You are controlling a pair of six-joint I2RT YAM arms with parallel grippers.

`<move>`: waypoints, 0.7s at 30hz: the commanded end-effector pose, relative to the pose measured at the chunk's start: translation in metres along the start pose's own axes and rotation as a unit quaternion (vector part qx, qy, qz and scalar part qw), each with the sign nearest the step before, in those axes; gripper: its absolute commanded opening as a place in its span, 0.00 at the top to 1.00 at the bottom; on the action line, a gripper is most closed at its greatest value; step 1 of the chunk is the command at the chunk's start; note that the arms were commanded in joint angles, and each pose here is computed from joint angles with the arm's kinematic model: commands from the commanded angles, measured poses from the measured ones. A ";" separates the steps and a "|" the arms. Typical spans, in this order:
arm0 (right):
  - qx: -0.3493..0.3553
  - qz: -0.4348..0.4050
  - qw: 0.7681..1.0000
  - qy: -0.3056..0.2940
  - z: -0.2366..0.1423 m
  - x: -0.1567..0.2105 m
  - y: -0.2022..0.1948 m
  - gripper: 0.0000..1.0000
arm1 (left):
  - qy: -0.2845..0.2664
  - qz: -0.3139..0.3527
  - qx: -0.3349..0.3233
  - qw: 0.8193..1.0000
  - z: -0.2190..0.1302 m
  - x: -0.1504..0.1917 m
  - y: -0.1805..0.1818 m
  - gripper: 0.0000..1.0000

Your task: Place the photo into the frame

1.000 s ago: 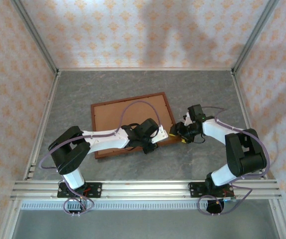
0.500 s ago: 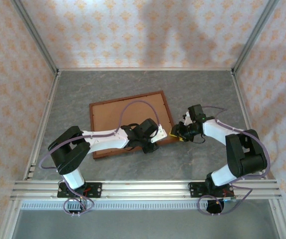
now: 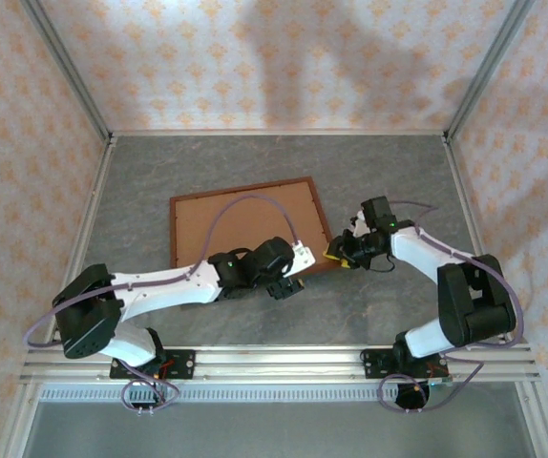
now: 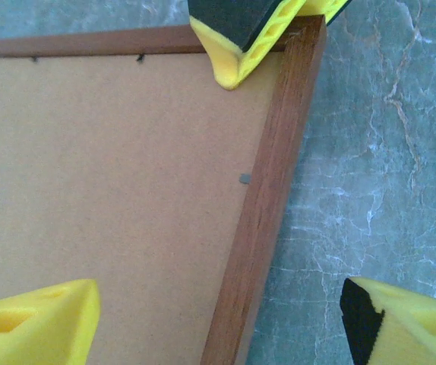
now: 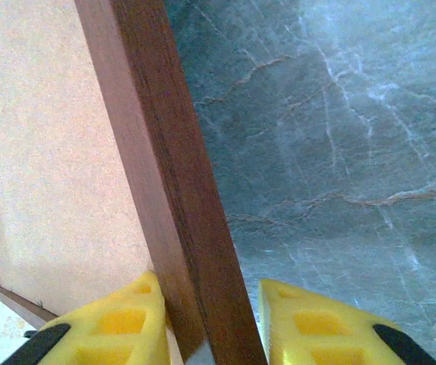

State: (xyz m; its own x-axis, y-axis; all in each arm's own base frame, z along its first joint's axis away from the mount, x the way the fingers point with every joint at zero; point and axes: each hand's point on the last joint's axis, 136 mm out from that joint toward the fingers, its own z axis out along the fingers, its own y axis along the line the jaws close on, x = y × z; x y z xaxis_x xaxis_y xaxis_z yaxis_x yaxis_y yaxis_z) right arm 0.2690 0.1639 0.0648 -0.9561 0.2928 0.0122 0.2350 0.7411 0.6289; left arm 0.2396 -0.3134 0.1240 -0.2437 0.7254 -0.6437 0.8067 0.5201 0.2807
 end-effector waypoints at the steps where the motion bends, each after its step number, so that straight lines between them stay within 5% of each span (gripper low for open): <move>1: -0.005 0.018 1.000 -0.007 -0.011 -0.004 0.016 0.75 | 0.004 0.027 -0.063 0.998 -0.011 0.004 0.017 0.16; 21: -0.022 0.043 0.999 -0.003 -0.028 -0.008 0.043 0.79 | 0.063 0.162 -0.196 0.965 -0.008 0.020 0.017 0.09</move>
State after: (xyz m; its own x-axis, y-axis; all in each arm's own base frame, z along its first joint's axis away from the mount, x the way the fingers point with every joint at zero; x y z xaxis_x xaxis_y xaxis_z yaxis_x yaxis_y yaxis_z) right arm 0.2784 0.1780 0.0984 -0.9478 0.3152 0.0489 0.2675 0.7020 0.6600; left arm 0.2313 -0.2948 0.1133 -0.0941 0.8915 -0.4431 0.6774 0.3834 0.6278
